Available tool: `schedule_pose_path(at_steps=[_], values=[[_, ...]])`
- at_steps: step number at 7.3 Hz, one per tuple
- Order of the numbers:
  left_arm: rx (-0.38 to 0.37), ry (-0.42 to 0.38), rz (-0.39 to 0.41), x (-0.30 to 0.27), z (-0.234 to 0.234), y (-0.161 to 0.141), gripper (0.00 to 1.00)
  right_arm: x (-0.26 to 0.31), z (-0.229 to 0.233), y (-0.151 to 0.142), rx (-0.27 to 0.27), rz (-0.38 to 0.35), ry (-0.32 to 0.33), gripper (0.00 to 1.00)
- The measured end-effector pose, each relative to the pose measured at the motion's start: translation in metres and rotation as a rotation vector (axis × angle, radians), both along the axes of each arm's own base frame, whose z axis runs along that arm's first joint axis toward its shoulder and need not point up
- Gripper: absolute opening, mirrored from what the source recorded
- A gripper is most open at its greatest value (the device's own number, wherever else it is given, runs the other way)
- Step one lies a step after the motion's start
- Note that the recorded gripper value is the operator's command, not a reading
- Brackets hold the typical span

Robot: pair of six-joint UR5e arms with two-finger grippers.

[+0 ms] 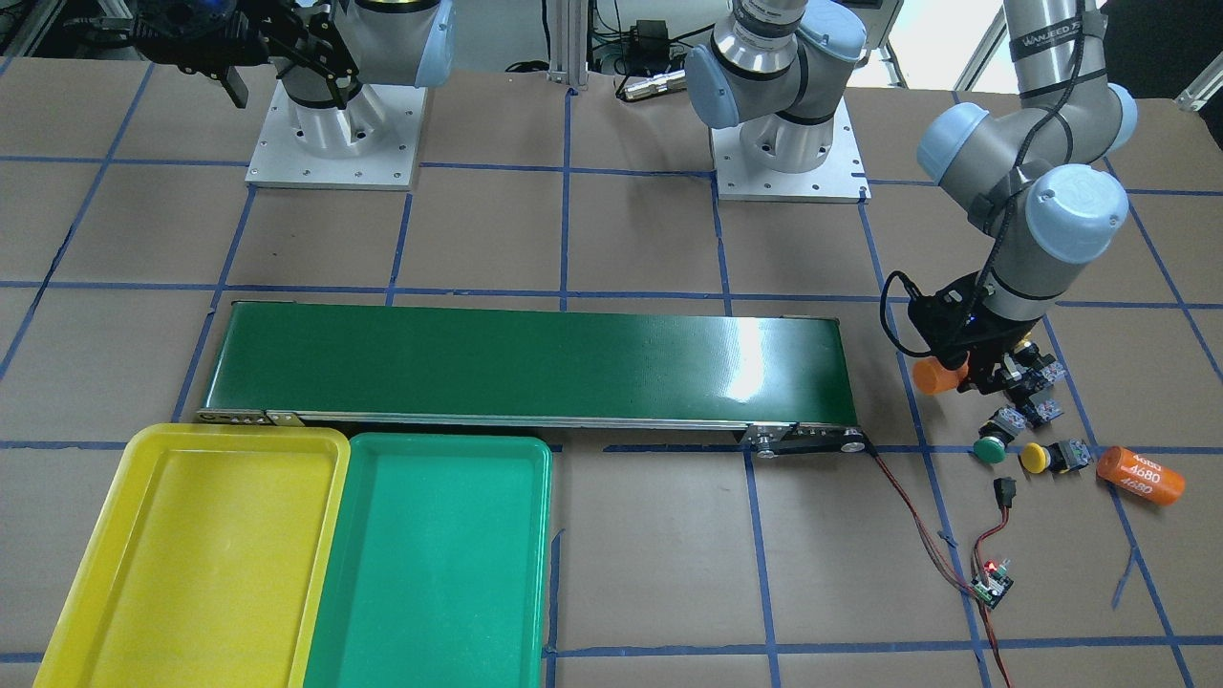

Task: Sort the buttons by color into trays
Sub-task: 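Place the orange cylinder on the conveyor belt with the left gripper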

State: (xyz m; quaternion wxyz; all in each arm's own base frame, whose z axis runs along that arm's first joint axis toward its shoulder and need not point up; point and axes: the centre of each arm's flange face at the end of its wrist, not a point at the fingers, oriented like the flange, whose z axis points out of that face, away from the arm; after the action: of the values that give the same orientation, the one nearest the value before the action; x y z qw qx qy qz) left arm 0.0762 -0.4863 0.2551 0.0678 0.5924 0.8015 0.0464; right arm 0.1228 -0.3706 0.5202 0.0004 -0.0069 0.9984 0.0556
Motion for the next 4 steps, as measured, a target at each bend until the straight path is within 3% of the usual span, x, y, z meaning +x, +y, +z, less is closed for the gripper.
schedule_pose_path(at_steps=[4], values=[[0.042, 0.061, -0.247, -0.133, 0.023, 0.007, 0.0, 0.0, -0.001, 0.0, 0.001, -0.002, -0.002, 1.0]])
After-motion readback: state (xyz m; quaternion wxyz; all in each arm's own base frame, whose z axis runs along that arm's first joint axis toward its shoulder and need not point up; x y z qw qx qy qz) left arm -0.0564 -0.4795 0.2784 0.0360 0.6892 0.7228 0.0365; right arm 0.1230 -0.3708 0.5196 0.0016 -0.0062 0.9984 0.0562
